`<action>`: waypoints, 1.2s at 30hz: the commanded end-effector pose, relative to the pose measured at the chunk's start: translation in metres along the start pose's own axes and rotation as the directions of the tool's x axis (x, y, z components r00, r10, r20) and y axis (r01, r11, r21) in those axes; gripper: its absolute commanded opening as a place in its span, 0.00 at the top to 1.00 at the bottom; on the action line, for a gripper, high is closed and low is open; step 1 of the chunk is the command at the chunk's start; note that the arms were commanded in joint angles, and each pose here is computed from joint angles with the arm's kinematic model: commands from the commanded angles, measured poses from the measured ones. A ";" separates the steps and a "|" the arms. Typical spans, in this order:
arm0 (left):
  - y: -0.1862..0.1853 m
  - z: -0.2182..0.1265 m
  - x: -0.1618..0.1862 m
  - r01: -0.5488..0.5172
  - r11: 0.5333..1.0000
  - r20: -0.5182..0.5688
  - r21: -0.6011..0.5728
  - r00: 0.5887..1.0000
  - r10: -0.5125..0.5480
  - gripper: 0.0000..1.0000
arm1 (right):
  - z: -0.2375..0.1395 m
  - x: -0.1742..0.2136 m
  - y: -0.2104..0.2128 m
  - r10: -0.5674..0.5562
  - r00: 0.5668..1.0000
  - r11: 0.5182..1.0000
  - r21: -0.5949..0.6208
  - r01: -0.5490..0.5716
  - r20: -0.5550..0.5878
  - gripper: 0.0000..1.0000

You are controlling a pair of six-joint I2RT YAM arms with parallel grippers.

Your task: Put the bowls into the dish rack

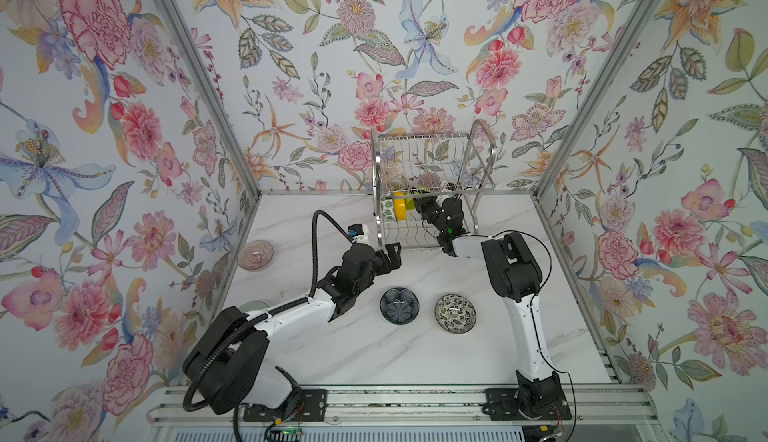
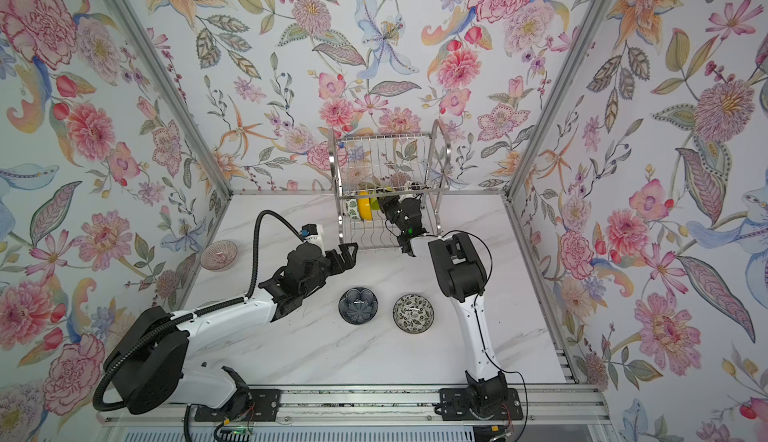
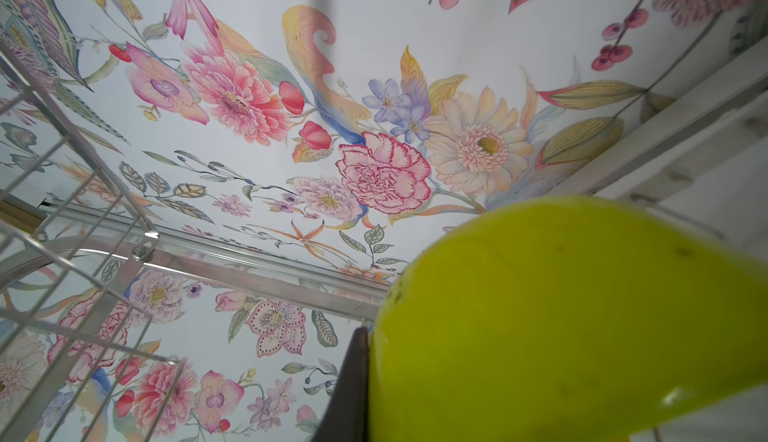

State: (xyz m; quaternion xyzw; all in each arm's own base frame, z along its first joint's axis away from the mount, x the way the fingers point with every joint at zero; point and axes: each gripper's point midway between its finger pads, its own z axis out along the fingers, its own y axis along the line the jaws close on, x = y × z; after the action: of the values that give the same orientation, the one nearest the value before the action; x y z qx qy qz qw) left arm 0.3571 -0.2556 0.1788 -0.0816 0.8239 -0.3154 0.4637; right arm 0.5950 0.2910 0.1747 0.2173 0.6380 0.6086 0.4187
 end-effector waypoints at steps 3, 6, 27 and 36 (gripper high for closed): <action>0.006 -0.006 0.000 -0.003 1.000 -0.007 -0.006 1.000 0.003 0.01 | 0.003 0.004 0.007 -0.022 0.999 0.998 -0.053 0.021 -0.025 1.00; 0.007 -0.007 -0.001 -0.005 1.000 -0.006 -0.009 1.000 0.005 0.01 | 0.003 0.006 0.007 -0.023 0.999 0.998 -0.064 0.021 -0.037 1.00; 0.007 -0.008 0.002 0.006 1.000 -0.013 0.000 1.000 -0.006 0.01 | -0.009 0.013 -0.008 0.010 0.995 0.997 -0.081 -0.018 -0.096 1.00; 0.009 -0.007 0.004 0.007 1.000 -0.017 -0.006 1.000 -0.007 0.01 | -0.009 0.017 -0.009 0.034 0.992 0.993 -0.108 -0.047 -0.122 0.99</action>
State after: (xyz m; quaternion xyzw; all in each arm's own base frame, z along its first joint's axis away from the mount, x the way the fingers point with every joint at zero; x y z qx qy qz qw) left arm 0.3511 -0.2528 0.1781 -0.0781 0.8253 -0.3202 0.4586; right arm 0.5837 0.2940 0.1760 0.1724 0.6175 0.6572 0.3964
